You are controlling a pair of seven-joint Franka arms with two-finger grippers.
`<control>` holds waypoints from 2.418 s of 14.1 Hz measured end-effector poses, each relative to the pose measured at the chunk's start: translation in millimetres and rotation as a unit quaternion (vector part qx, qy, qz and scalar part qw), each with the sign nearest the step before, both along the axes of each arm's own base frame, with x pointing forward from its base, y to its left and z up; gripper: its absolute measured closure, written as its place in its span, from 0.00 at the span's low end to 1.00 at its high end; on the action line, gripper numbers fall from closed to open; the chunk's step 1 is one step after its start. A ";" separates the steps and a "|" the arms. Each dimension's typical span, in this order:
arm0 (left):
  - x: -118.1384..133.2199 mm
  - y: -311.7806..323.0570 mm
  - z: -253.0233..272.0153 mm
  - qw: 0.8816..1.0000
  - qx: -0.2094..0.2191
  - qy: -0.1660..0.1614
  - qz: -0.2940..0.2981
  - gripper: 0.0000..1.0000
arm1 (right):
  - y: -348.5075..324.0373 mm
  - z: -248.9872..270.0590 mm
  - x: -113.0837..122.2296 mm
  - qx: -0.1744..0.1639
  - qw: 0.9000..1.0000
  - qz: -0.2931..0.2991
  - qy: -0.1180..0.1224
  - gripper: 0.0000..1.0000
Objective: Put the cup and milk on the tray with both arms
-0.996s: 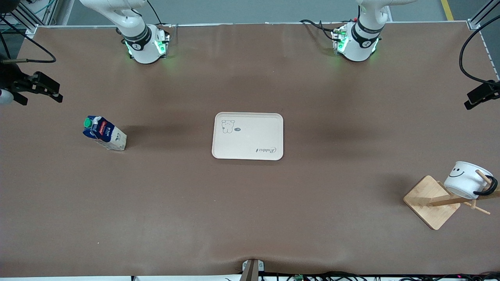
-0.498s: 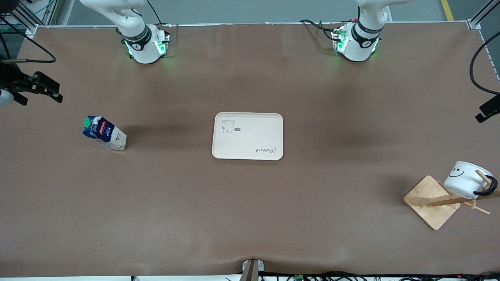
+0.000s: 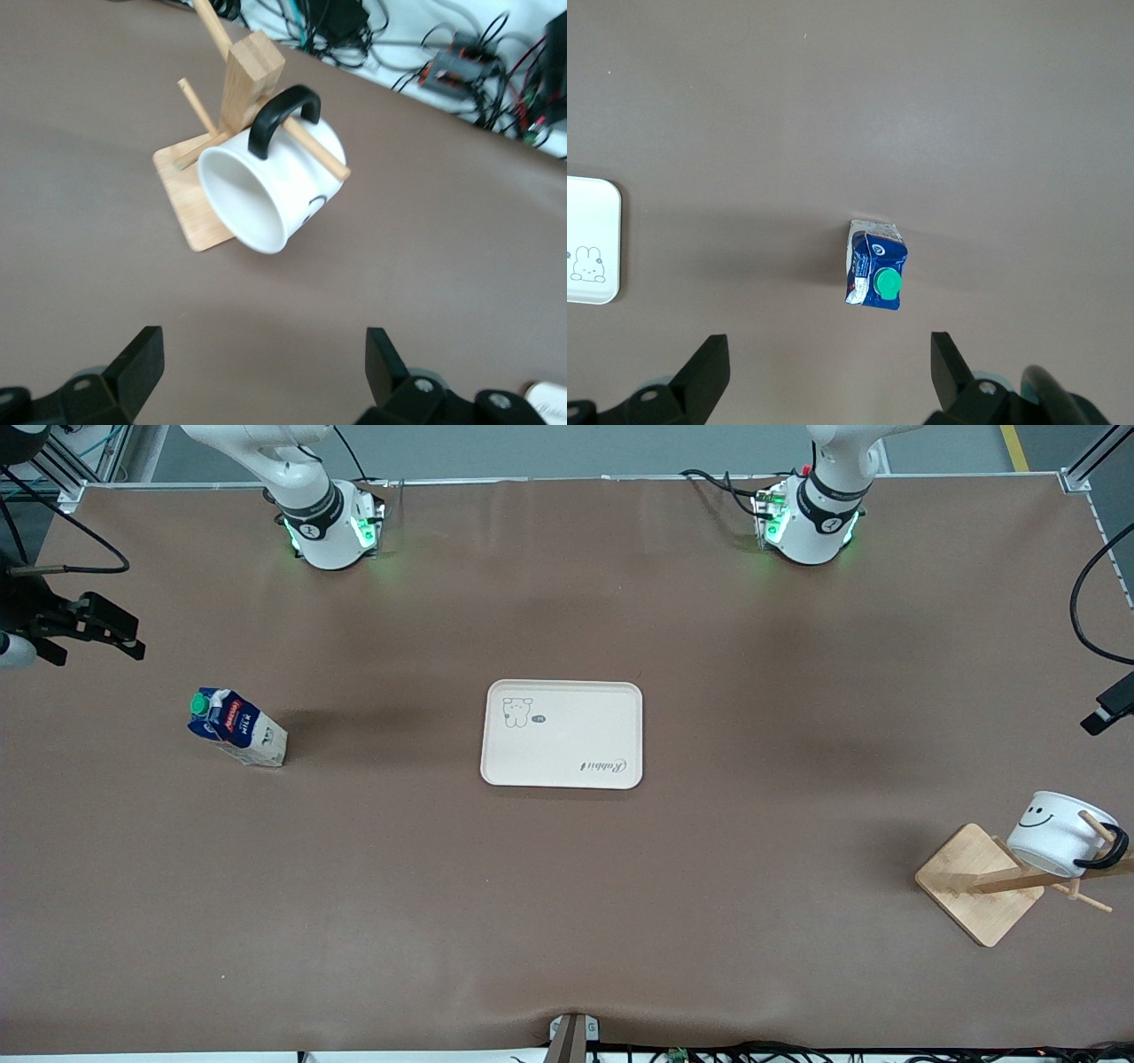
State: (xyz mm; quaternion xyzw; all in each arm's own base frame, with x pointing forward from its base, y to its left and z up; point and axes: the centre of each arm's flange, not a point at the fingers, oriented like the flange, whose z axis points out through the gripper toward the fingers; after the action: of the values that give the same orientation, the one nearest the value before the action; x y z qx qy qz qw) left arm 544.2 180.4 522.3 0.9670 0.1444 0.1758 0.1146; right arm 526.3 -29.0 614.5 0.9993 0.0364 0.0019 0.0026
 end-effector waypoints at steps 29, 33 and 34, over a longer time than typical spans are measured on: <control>67.4 -28.4 -89.8 0.994 0.030 -0.104 -0.008 0.85 | 0.9 -16.5 28.9 0.003 1.000 0.000 0.009 0.00; 69.7 -40.0 -88.0 0.994 0.025 -0.107 -0.016 0.90 | -46.5 -68.7 47.6 0.092 0.993 -0.063 0.047 0.00; 70.0 -41.6 -87.5 0.994 0.025 -0.107 -0.018 0.90 | -58.6 -74.1 48.1 0.097 0.991 -0.073 0.050 0.00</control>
State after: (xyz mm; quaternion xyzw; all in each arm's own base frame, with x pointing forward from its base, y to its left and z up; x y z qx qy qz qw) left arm 614.2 138.8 434.8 0.9476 0.1098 0.2799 0.1082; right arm 574.4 -87.5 540.4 0.9937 -0.0368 -0.0444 -0.0965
